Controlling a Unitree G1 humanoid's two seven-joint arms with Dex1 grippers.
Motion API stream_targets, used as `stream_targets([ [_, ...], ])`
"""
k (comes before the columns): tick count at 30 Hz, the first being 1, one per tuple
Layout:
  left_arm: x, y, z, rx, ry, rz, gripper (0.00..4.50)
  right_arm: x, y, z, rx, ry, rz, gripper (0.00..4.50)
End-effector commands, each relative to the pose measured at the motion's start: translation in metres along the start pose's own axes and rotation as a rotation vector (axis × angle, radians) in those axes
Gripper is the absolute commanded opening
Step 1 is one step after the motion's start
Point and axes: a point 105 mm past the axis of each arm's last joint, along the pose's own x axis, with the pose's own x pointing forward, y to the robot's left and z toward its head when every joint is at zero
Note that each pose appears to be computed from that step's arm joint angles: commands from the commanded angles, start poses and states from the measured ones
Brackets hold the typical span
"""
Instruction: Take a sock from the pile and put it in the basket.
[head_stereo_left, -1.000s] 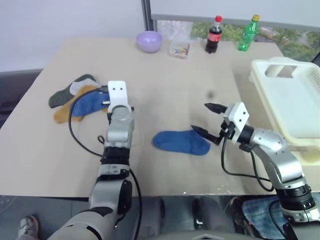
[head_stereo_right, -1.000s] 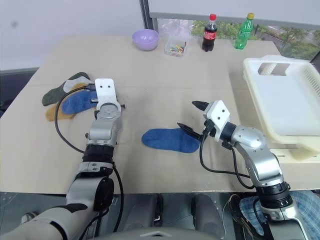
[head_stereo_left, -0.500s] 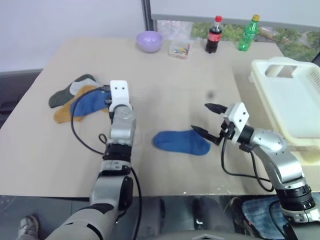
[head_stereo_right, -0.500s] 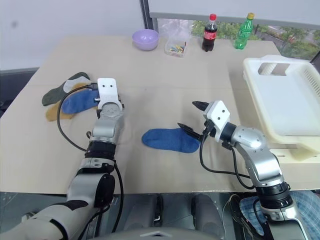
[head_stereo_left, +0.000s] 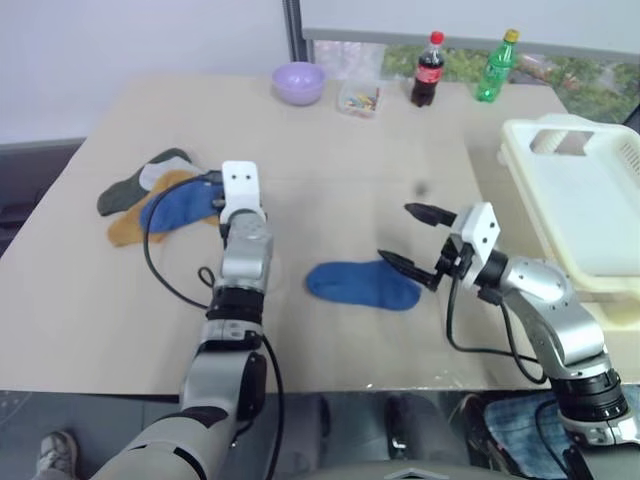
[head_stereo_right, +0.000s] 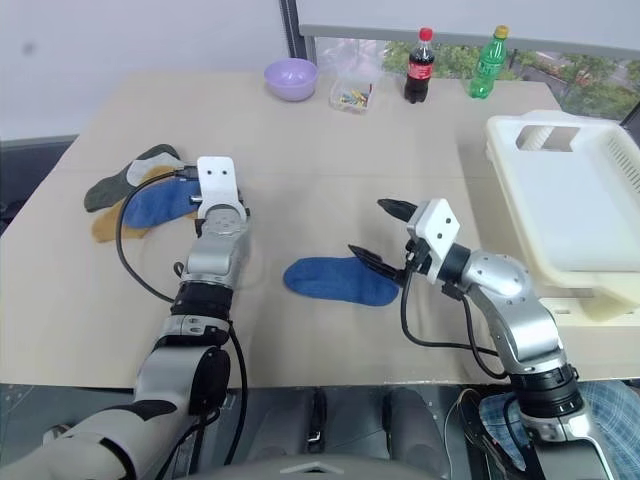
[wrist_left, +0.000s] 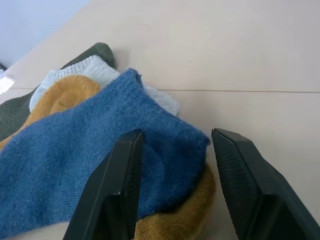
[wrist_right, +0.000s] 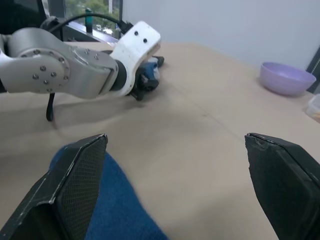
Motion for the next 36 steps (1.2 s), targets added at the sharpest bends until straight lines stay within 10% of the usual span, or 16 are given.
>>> stream_targets([
  [1, 0.000, 0.003, 0.016, -0.003, -0.044, 0.022, 2.33, 0.000, -0.003, 0.026, -0.068, -0.083, 0.007, 4.50],
  [27, 0.001, 0.006, 0.018, -0.009, -0.046, 0.042, 2.33, -0.003, -0.015, 0.067, -0.094, -0.197, 0.011, 4.50],
  [32, 0.000, 0.006, 0.018, -0.015, -0.048, 0.041, 0.21, -0.003, -0.015, 0.066, -0.094, -0.191, 0.009, 4.50],
  [36, -0.001, 0.007, 0.019, -0.021, -0.051, 0.040, 0.03, -0.003, -0.016, 0.065, -0.094, -0.186, 0.007, 4.50],
])
